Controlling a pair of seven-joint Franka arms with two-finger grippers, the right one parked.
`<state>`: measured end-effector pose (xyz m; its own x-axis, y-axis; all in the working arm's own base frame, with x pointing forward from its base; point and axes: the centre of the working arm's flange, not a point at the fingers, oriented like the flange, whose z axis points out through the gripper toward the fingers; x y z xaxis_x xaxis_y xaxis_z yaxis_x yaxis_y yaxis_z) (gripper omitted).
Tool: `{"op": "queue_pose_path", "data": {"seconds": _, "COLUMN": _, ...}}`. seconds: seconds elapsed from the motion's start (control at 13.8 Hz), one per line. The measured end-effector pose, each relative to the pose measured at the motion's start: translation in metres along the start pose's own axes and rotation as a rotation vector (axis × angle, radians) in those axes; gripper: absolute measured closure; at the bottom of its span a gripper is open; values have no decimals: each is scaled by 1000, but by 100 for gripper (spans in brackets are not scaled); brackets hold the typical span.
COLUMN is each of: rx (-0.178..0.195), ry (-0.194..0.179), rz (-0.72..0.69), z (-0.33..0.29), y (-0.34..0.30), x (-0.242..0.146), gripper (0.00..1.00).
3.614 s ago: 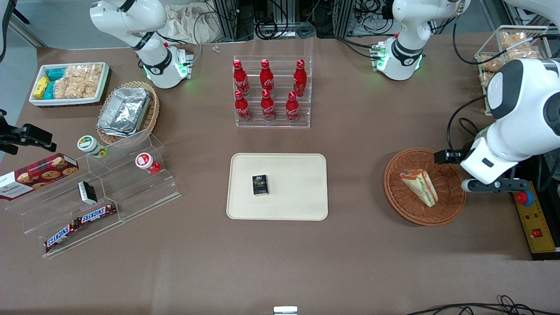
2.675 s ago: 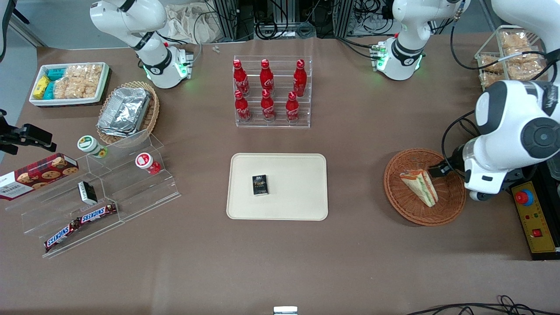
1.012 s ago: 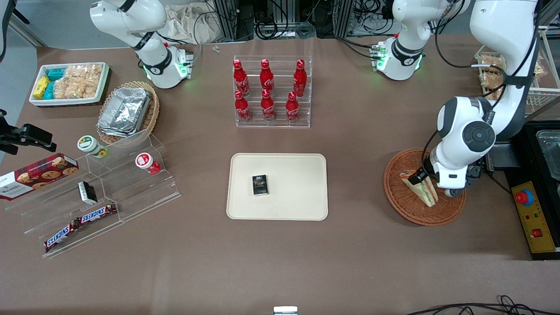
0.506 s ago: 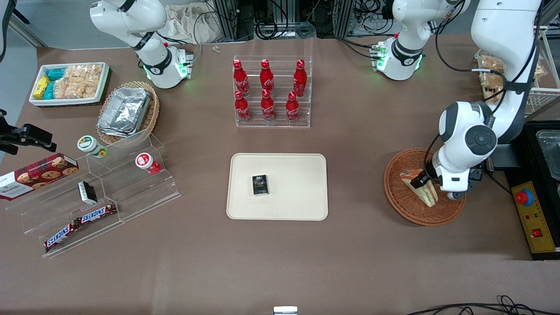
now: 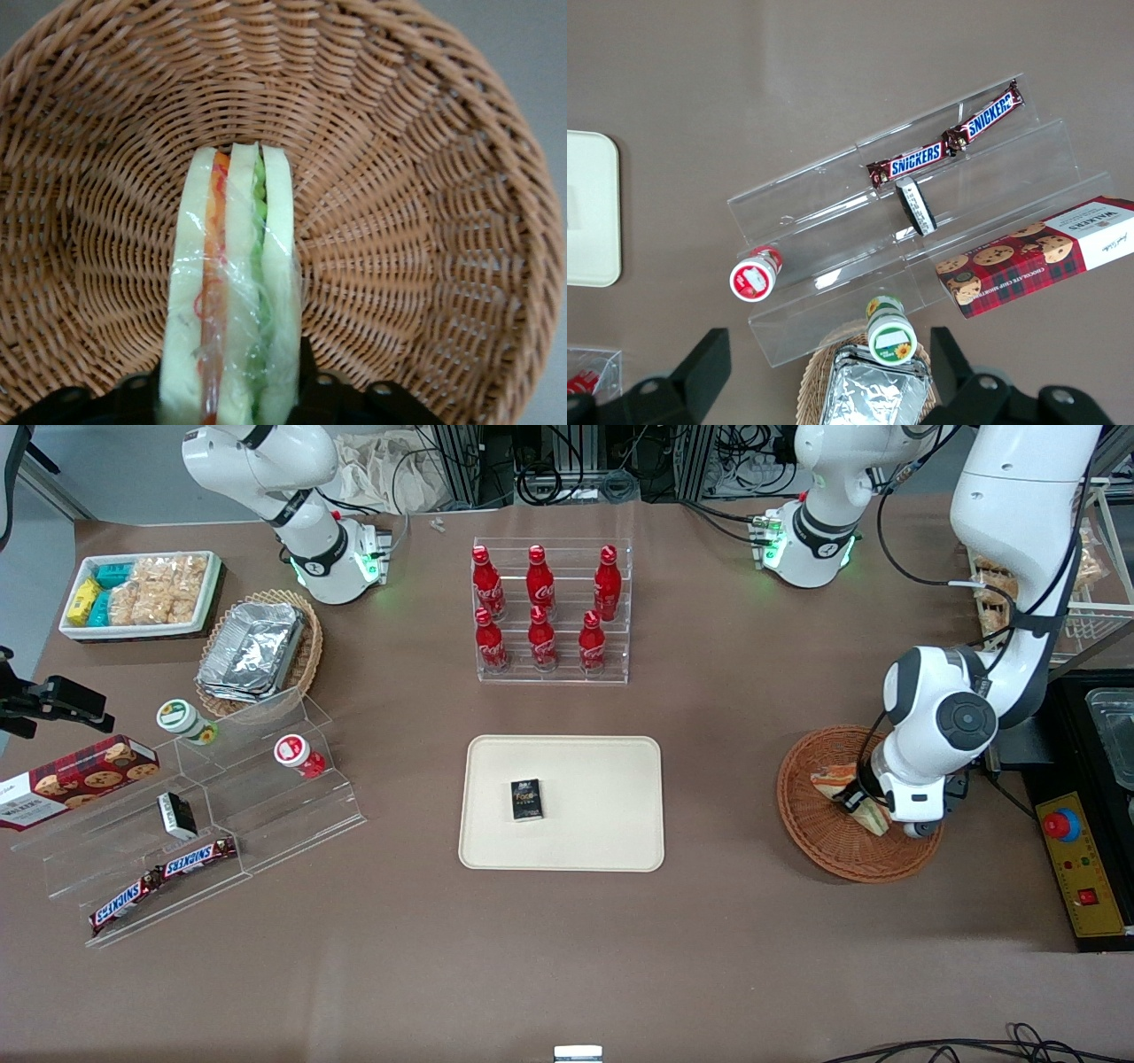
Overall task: Place sandwich from basket to tray
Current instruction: 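Lift the sandwich out of the basket and carry it toward the cream tray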
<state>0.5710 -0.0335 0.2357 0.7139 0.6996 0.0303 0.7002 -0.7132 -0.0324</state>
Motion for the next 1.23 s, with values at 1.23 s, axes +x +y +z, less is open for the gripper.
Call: {"op": "queue_pose_path", "data": {"seconds": 1.23, "rx": -150, "ry": -173, "rz": 469, "z": -188, "y": 215, "x": -179, "gripper": 80}}
